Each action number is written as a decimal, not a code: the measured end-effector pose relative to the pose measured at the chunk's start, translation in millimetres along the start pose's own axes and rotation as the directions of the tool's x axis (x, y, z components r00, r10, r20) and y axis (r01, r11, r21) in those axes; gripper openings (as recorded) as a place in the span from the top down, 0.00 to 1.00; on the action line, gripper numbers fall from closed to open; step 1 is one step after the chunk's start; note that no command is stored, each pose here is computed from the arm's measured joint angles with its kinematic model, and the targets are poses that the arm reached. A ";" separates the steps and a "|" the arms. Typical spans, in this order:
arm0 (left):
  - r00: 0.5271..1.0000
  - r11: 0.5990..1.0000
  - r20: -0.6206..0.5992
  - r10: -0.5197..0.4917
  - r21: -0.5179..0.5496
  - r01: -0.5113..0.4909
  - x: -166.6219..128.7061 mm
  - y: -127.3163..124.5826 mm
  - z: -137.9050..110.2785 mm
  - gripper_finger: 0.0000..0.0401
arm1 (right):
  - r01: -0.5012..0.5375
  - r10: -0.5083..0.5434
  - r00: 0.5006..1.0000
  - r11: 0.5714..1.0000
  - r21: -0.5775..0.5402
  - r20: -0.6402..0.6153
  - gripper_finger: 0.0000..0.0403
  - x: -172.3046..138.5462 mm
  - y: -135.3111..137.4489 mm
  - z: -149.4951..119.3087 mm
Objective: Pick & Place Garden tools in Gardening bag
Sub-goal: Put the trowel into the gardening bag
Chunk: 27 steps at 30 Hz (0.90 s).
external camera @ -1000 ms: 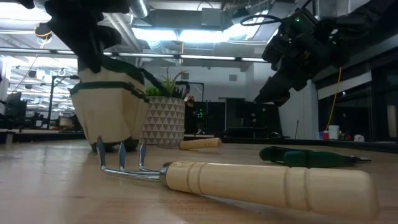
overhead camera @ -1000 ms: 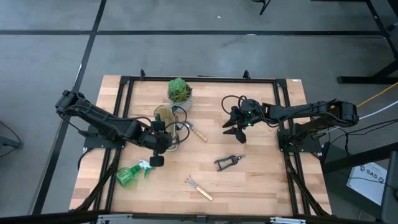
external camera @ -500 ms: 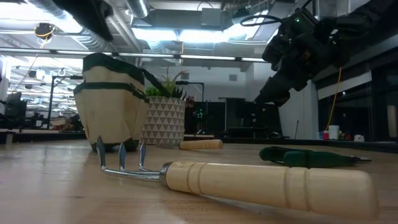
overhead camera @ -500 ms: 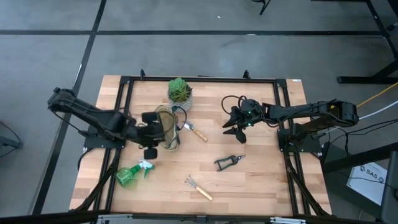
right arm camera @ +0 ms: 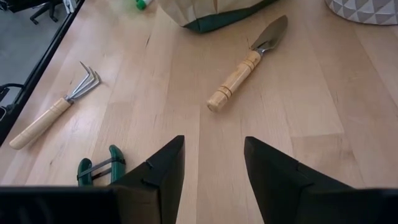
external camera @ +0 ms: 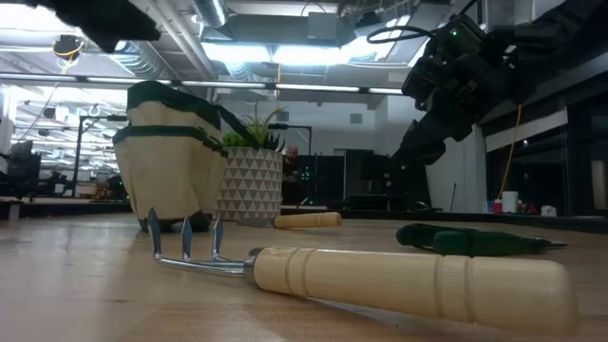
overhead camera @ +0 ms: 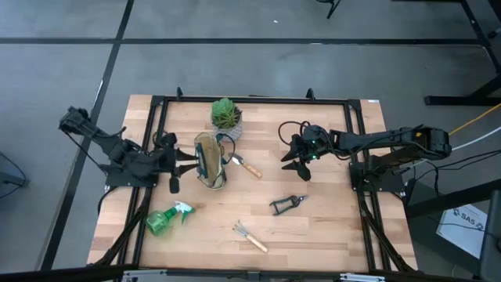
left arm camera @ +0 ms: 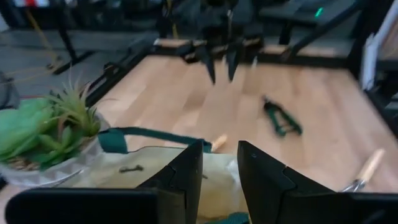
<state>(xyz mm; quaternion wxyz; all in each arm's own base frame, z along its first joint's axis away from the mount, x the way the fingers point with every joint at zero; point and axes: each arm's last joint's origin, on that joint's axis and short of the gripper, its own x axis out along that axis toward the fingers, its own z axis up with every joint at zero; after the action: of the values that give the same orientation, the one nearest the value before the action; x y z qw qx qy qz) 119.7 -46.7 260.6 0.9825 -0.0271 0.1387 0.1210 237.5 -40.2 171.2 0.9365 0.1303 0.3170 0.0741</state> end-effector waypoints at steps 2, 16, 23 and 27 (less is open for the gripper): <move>0.997 0.999 0.066 -0.035 -0.023 0.037 -2.2 4.8 -11.6 0.76 | 0.000 0.000 1.000 1.000 0.001 0.000 0.58 0.0 0.0 0.0; 0.986 0.995 0.164 -0.029 -0.086 0.043 -6.7 19.1 -44.1 0.76 | 0.000 0.000 1.000 1.000 -0.001 0.010 0.58 0.0 0.0 1.0; 0.986 0.995 0.163 -0.029 -0.085 0.043 -6.6 19.1 -44.2 0.76 | -0.001 0.002 1.000 1.000 -0.009 0.030 0.58 -0.1 0.1 3.1; 0.986 0.995 0.163 -0.029 -0.085 0.043 -6.5 19.0 -44.2 0.76 | -0.001 0.002 1.000 1.000 -0.009 0.030 0.58 -0.1 0.1 3.1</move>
<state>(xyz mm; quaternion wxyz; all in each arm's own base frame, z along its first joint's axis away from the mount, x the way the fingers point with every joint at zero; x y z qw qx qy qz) 97.2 -33.6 219.6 0.9904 -0.0631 0.0527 0.1111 239.3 -40.7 173.6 0.9417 0.1273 0.3024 0.0743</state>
